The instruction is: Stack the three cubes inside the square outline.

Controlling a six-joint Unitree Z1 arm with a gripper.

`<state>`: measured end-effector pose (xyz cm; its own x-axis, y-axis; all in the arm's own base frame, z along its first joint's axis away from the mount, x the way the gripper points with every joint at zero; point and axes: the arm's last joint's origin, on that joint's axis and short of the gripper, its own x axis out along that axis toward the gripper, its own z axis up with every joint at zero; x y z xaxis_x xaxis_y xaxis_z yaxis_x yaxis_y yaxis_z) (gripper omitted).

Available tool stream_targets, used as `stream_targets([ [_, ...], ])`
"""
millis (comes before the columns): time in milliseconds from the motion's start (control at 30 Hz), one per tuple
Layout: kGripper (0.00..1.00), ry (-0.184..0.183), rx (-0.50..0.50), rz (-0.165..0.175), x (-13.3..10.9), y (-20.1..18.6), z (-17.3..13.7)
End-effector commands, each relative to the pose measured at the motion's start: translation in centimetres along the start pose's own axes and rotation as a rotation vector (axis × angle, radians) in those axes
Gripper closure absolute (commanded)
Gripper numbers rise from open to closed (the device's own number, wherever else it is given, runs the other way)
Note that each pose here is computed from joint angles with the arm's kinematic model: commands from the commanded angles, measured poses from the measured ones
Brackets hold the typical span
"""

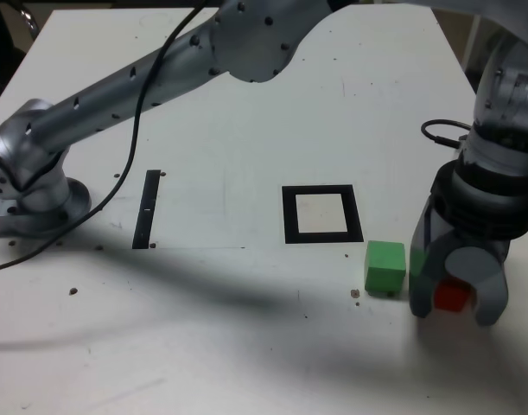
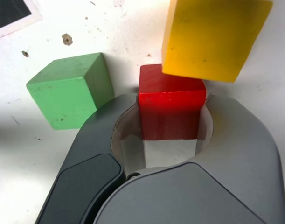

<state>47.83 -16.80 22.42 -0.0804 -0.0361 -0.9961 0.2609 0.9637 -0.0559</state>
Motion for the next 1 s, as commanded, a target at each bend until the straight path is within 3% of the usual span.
stream_targets([
  [0, 0.73, -0.013, 0.006, 0.006, -1.5, -0.4, -0.7],
  [433, 0.73, -0.091, 0.016, 0.062, -6.8, -0.9, -3.8],
  [633, 0.73, -0.087, -0.004, 0.088, -8.9, 0.0, -6.2],
  [967, 0.73, -0.043, -0.068, 0.116, -10.6, 2.7, -10.6],
])
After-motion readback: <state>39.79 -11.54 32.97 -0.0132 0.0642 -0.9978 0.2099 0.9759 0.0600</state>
